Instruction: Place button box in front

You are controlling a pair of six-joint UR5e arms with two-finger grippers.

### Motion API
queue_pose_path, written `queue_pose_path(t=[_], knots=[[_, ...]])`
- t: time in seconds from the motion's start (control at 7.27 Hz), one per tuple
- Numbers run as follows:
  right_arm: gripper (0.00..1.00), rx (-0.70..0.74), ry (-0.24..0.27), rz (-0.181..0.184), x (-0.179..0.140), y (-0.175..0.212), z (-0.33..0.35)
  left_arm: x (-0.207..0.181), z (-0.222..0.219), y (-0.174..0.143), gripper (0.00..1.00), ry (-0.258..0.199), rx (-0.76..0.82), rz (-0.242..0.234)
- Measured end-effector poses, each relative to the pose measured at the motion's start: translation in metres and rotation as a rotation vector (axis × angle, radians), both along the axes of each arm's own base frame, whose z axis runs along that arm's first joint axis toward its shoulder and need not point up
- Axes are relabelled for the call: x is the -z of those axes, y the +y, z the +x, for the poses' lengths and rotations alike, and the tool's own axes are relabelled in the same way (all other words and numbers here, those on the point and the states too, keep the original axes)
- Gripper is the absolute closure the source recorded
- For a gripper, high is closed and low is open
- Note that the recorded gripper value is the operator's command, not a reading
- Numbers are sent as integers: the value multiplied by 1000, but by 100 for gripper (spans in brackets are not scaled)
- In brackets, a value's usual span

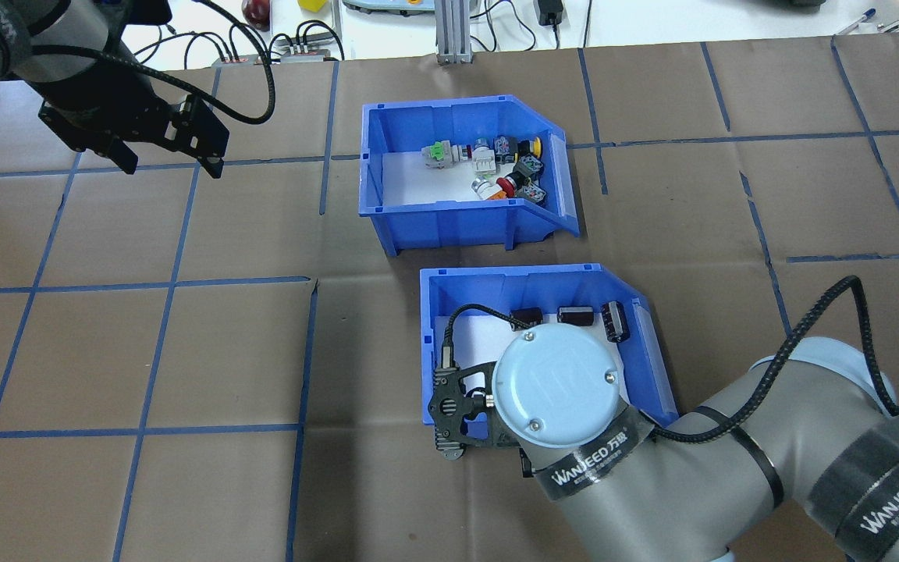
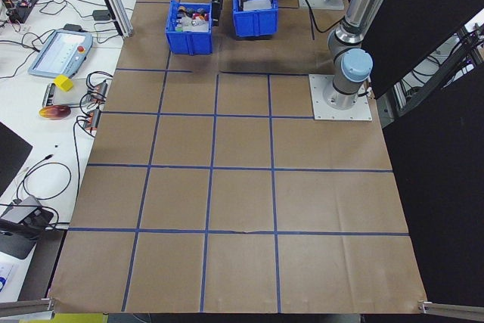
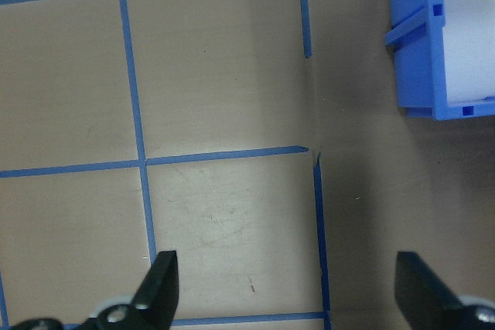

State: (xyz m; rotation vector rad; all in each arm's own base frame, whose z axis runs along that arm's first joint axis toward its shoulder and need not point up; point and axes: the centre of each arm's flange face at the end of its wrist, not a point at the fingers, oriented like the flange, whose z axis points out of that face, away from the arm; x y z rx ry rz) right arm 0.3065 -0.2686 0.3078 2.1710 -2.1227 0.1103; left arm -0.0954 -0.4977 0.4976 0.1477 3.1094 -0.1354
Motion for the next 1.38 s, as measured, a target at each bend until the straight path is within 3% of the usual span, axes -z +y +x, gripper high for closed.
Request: queue_pose_path(t=[0.69, 0.83, 0.96, 1.1, 1.38], knots=[[89, -7, -1, -1, 4, 4, 8, 2, -3, 6, 2, -3, 13, -25], [68, -9, -1, -1, 11, 1, 12, 3, -3, 6, 2, -2, 12, -25], [13, -12, -7, -9, 17, -2, 17, 3, -3, 6, 2, -1, 11, -25], [0, -8, -11, -12, 21, -5, 20, 3, -3, 6, 2, -1, 11, -25], [0, 10, -18, -21, 18, -5, 21, 3, -2, 6, 2, -3, 10, -24]])
